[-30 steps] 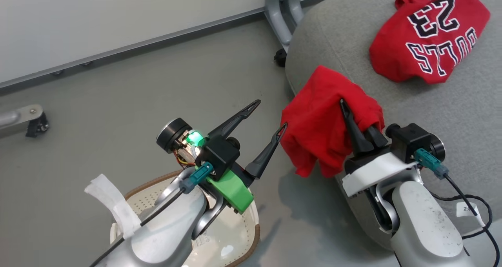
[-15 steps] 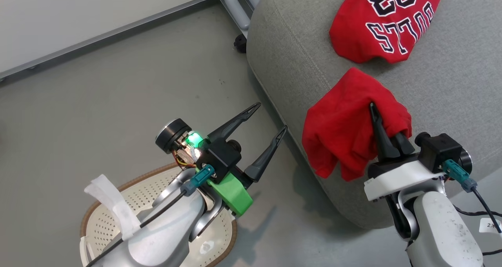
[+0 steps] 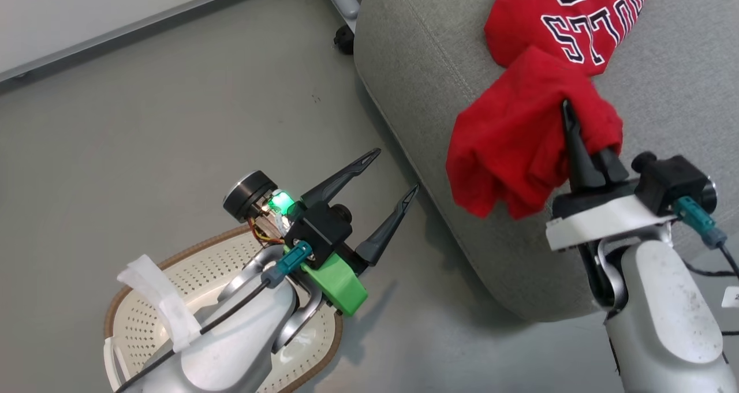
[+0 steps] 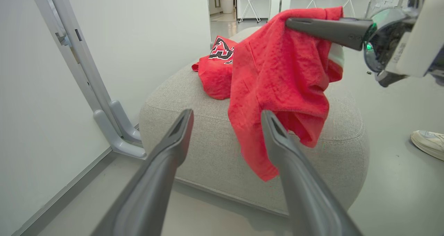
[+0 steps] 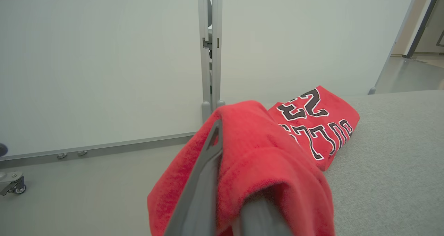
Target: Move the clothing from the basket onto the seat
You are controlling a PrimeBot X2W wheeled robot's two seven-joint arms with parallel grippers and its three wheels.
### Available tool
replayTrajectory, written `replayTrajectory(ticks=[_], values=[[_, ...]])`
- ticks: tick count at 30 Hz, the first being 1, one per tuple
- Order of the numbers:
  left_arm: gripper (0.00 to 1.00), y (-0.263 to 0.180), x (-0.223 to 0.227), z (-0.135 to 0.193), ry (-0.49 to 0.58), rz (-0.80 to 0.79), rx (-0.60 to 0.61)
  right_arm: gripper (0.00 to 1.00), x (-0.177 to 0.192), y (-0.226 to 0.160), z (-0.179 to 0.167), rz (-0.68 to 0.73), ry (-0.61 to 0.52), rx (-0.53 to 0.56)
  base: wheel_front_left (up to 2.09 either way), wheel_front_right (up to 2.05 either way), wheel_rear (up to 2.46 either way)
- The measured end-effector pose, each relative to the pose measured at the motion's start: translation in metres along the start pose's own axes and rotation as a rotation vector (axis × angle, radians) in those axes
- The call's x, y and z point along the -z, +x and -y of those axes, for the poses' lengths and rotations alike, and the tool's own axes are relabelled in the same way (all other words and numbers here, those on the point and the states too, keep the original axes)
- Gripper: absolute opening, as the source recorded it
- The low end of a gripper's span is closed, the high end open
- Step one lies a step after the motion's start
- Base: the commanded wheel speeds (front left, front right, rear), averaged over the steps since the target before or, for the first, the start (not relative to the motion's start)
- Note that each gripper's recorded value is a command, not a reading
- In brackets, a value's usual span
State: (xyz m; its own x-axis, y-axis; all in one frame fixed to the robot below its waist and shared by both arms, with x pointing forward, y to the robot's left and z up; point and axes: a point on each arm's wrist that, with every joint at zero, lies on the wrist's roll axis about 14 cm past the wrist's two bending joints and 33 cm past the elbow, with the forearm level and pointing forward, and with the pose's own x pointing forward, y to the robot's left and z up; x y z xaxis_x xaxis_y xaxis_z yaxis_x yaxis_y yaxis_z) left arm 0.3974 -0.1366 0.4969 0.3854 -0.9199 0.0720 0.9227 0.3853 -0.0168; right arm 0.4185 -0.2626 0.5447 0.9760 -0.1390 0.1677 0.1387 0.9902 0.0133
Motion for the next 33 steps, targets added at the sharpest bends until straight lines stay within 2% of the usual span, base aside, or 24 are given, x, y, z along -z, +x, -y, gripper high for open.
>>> replayTrajectory(ticks=[12,19,28,33], values=[[1.00,0.001,0.026,-0.028,-0.020,-0.022,-0.006,0.00,-0.065,0.083,0.017,0.220,-0.150,0.002,0.00,0.00,0.00],[1.00,0.000,0.050,-0.047,-0.039,-0.045,-0.013,0.00,-0.090,0.124,0.045,0.306,-0.247,0.061,0.00,0.00,0.00],[1.00,-0.004,0.080,-0.061,-0.079,-0.068,-0.018,0.00,-0.095,0.165,0.079,0.327,-0.348,0.135,0.00,0.00,0.00],[1.00,-0.007,0.092,-0.067,-0.095,-0.079,-0.029,0.00,-0.067,0.172,0.104,0.252,-0.348,0.197,0.00,0.00,0.00]])
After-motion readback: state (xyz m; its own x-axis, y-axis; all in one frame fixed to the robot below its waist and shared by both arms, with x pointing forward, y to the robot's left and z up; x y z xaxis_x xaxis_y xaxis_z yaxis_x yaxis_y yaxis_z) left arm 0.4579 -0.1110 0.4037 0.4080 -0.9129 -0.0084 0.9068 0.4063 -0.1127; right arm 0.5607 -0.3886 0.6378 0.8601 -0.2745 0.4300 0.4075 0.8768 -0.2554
